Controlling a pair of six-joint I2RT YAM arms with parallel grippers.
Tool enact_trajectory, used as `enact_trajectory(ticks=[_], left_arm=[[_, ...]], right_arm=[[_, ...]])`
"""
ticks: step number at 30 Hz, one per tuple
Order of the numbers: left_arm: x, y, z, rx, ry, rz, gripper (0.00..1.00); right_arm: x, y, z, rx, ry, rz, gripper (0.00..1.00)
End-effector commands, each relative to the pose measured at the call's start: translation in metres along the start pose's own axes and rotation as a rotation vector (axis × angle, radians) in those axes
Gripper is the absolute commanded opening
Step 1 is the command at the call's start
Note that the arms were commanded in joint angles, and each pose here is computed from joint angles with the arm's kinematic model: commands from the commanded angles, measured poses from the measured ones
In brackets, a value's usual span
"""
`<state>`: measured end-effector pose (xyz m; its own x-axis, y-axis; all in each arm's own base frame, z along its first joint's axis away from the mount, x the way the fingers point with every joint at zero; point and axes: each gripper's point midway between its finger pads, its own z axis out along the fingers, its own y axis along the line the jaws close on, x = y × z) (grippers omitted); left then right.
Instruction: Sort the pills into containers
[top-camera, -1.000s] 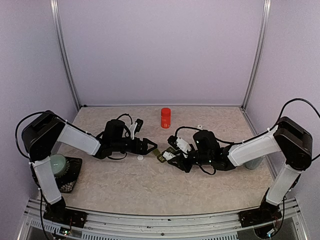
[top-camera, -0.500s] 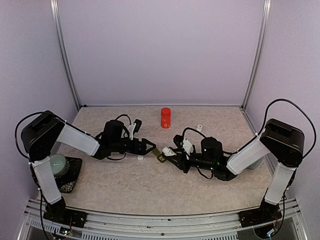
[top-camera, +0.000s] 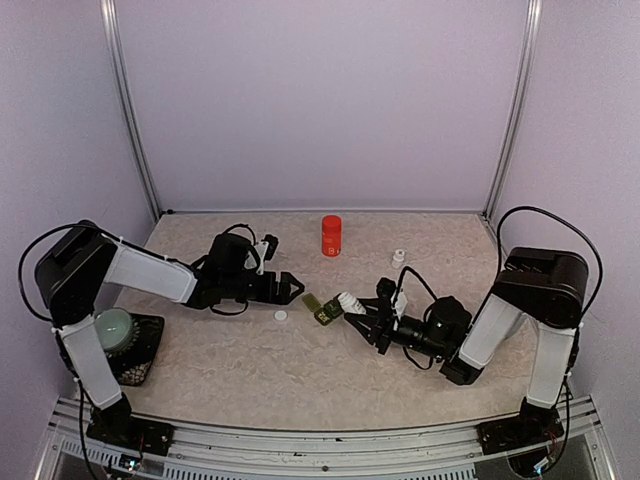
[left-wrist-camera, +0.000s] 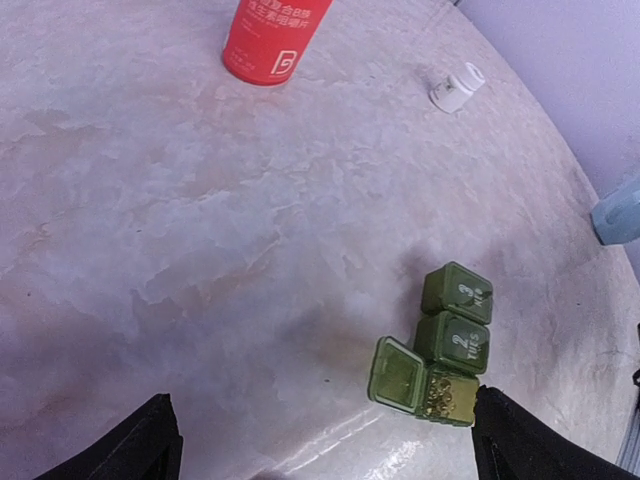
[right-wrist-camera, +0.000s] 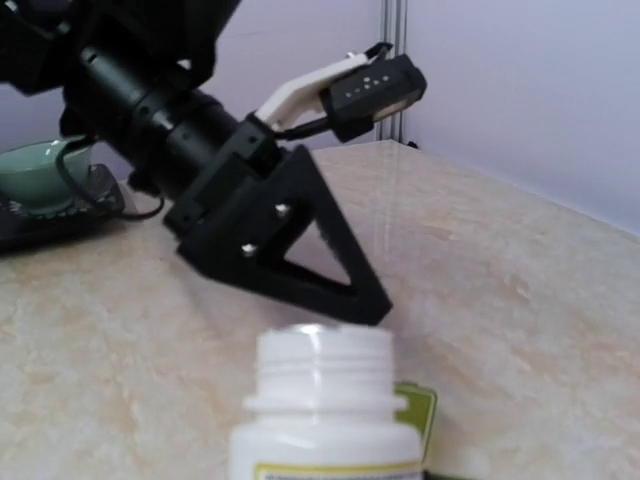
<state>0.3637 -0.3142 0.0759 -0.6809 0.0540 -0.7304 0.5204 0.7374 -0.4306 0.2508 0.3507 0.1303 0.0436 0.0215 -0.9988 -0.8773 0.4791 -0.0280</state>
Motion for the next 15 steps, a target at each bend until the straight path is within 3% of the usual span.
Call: enact_trajectory(ticks=[1,8,15], left_arm=[[-0.006,0.009,-0.011,-0.174,0.046,0.05,0.99],[0.007,0.007,-0.016,-0.274,0.12,0.08,0.97],[0.034,0.003,-0.012,-0.313,0.196,0.093,0.81]], right_arm=[[-0.061,0.005,-0.017,-0.005,-0.246,-0.03,0.05],[-0.079,0.008,-0.027,-0.013,-0.289,-0.046,0.05],[-0.083,0.012,-0.037,-0.023,-0.277,-0.059,0.06]])
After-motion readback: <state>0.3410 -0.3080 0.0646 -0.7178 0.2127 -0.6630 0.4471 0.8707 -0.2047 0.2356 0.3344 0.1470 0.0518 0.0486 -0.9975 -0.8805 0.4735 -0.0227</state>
